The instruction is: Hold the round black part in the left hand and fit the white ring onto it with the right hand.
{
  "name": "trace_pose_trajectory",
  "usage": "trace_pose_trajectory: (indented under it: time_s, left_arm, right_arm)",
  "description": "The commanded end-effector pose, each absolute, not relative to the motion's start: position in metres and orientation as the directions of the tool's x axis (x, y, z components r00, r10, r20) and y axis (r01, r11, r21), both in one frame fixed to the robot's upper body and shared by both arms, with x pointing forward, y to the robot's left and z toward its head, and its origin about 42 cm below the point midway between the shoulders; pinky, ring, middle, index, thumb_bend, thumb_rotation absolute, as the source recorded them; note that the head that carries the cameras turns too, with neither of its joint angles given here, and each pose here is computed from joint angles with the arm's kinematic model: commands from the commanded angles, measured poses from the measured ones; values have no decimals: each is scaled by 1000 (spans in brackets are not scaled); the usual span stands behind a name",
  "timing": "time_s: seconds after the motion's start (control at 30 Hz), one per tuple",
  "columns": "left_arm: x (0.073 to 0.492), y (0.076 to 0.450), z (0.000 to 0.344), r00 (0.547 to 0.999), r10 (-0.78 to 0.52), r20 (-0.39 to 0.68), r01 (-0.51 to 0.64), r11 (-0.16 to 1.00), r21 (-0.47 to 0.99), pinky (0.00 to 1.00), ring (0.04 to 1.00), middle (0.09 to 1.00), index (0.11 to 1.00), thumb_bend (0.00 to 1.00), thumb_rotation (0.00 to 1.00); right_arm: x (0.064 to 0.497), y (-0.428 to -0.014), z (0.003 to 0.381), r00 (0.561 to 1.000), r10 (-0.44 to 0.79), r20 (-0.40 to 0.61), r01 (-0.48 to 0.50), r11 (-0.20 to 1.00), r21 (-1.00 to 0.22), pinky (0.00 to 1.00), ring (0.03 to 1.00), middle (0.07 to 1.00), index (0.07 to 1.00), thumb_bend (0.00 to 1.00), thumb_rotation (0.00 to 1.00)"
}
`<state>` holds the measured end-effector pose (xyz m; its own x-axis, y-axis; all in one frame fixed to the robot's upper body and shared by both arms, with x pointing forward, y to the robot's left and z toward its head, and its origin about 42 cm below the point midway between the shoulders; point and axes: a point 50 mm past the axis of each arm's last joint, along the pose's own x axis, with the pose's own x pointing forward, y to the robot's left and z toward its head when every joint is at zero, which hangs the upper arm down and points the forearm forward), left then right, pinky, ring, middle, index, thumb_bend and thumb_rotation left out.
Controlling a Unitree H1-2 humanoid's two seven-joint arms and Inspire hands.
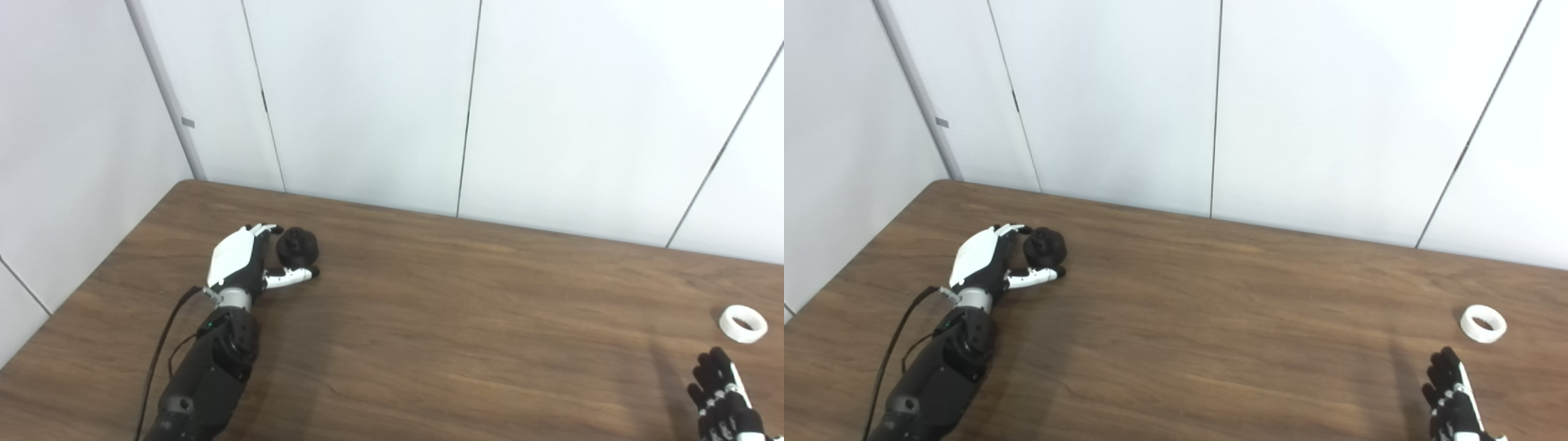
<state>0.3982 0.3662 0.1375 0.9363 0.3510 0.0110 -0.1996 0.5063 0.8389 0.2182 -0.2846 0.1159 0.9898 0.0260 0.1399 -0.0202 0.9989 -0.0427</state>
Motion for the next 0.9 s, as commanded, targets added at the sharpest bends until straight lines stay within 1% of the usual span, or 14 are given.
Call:
trace_pose_trajectory:
  time_s: [0.0, 0.23, 0.37, 0.47, 0.67, 0.87]
  left_arm:
    - [416, 373, 168, 928, 356, 106, -277, 472, 837, 1000, 993, 930, 823, 929, 393]
    - [419, 374, 167, 923, 370, 106, -289, 483, 827, 1000, 989, 921, 790, 916, 353]
    - [419, 374, 167, 921, 370, 120, -300, 480, 824, 1000, 981, 915, 765, 899, 333]
    - [419, 374, 168, 922, 368, 122, -300, 478, 825, 1000, 975, 906, 743, 890, 321]
    - [419, 374, 170, 923, 367, 117, -294, 473, 830, 1000, 976, 902, 716, 866, 307]
    - [420, 375, 172, 920, 372, 121, -301, 476, 826, 1000, 970, 891, 658, 855, 266]
  right_arm:
    - [193, -290, 97, 998, 5, 60, -2, 999, -43, 1000, 1000, 995, 996, 587, 985]
    - [192, -291, 98, 998, 10, 65, -7, 999, -44, 1000, 996, 990, 995, 577, 999]
    - [191, -290, 97, 998, -5, 56, 6, 1000, -27, 1000, 998, 993, 993, 592, 973]
    - [191, -290, 97, 998, -5, 55, 6, 1000, -25, 1000, 996, 993, 993, 596, 974]
    - [191, -291, 98, 998, 1, 56, 2, 999, -46, 1000, 998, 994, 999, 597, 991]
    - [190, -291, 99, 998, 4, 60, -1, 999, -44, 1000, 998, 997, 999, 577, 991]
